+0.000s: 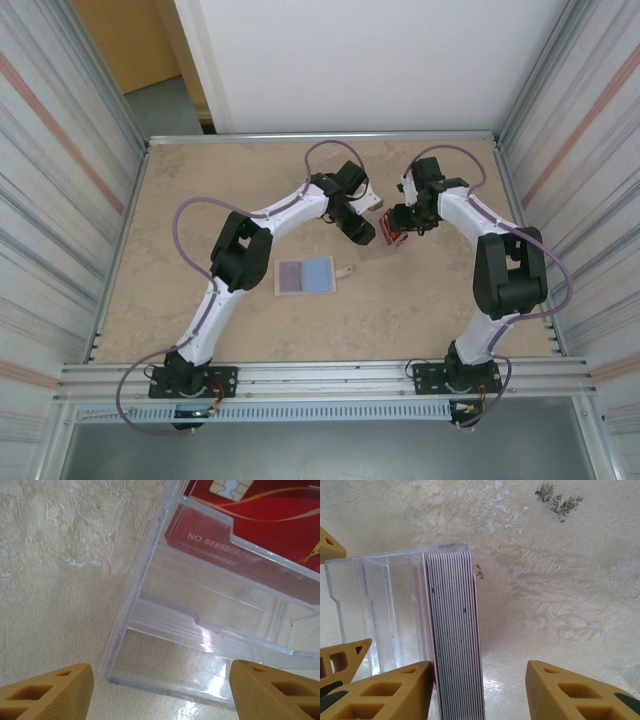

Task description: Put the credit cards into the card holder

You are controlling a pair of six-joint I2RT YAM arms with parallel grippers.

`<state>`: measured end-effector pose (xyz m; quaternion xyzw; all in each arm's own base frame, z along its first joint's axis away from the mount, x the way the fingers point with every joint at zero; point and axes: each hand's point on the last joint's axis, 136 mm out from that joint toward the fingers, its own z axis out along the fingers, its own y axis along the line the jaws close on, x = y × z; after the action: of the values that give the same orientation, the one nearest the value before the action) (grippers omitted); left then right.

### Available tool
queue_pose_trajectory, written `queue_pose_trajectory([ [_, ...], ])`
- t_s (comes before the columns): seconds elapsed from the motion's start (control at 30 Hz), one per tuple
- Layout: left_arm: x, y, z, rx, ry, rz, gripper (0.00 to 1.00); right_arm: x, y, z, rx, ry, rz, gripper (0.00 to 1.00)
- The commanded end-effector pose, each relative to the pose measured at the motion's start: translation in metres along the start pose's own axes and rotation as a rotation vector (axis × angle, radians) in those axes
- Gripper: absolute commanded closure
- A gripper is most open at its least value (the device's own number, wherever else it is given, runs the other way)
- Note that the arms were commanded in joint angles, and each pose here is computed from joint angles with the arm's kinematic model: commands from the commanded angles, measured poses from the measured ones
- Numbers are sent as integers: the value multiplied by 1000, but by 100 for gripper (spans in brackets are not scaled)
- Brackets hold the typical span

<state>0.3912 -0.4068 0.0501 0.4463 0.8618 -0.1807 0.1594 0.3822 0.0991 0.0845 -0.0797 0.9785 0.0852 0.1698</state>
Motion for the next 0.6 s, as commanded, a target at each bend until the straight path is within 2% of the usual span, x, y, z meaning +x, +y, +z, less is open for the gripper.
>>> queue_pose_trajectory([
  [0.0, 27, -2, 8, -10, 94, 3, 28, -2, -3, -16, 22, -16, -23, 52],
  [0.57, 27, -1, 8, -11, 96, 4, 28, -4, 0, -22, 12, -25, -30, 65],
])
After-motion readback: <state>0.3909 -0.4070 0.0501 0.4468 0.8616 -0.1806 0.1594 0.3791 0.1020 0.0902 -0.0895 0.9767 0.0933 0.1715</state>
